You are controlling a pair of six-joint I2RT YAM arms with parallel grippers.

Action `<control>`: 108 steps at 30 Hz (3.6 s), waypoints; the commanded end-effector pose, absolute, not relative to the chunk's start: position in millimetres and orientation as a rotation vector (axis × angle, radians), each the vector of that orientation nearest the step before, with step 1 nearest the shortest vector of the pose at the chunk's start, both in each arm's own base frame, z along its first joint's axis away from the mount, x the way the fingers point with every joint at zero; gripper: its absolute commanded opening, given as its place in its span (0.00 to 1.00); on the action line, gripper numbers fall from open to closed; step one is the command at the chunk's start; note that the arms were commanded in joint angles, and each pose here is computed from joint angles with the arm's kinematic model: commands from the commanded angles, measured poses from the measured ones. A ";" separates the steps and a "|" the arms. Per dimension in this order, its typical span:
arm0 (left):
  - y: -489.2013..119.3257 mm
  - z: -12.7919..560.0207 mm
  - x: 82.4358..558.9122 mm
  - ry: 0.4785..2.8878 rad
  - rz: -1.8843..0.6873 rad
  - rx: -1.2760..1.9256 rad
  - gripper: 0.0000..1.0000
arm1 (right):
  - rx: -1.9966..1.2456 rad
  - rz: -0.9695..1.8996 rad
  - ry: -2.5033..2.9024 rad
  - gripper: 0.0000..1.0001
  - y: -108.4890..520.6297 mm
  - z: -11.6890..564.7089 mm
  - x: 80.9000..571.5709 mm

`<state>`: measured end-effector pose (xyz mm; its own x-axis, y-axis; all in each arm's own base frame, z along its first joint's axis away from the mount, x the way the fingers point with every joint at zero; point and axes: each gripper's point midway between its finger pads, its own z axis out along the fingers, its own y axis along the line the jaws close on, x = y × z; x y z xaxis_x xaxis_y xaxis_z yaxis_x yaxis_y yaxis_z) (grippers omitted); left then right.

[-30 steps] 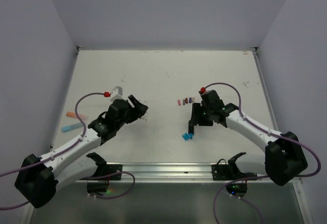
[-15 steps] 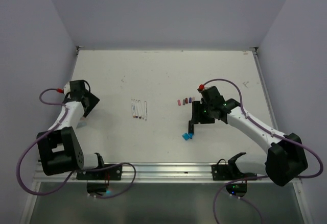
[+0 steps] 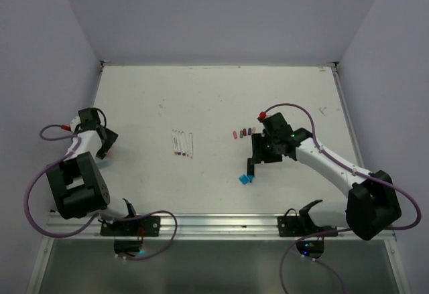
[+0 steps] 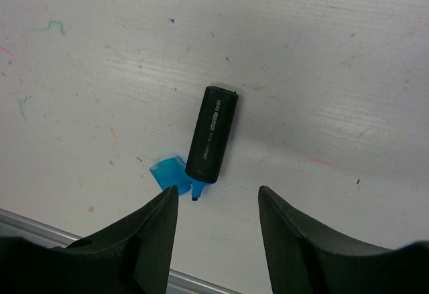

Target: Open the pen caps

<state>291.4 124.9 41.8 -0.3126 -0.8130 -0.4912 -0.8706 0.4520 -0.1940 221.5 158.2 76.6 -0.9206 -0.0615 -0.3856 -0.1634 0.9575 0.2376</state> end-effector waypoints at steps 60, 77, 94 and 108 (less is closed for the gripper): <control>-209.6 188.8 248.0 1.988 -1.139 0.026 0.00 | -0.168 1.129 2.318 0.54 238.1 186.4 215.7; -344.8 167.5 180.8 2.102 -1.158 0.266 0.00 | -0.024 1.182 2.281 0.53 237.4 184.1 212.0; -359.4 180.5 184.6 2.084 -1.154 0.244 0.00 | 0.023 1.217 2.323 0.49 242.9 159.0 203.7; -371.0 191.7 185.7 2.032 -1.220 0.232 0.00 | 0.062 1.190 2.331 0.01 249.8 144.0 203.4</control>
<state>179.8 -352.2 145.5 -0.7573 -0.1119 -0.6435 0.4455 0.6319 -0.6342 197.5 247.3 147.0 -0.8765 0.2517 -0.4104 -0.1867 0.6081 0.7716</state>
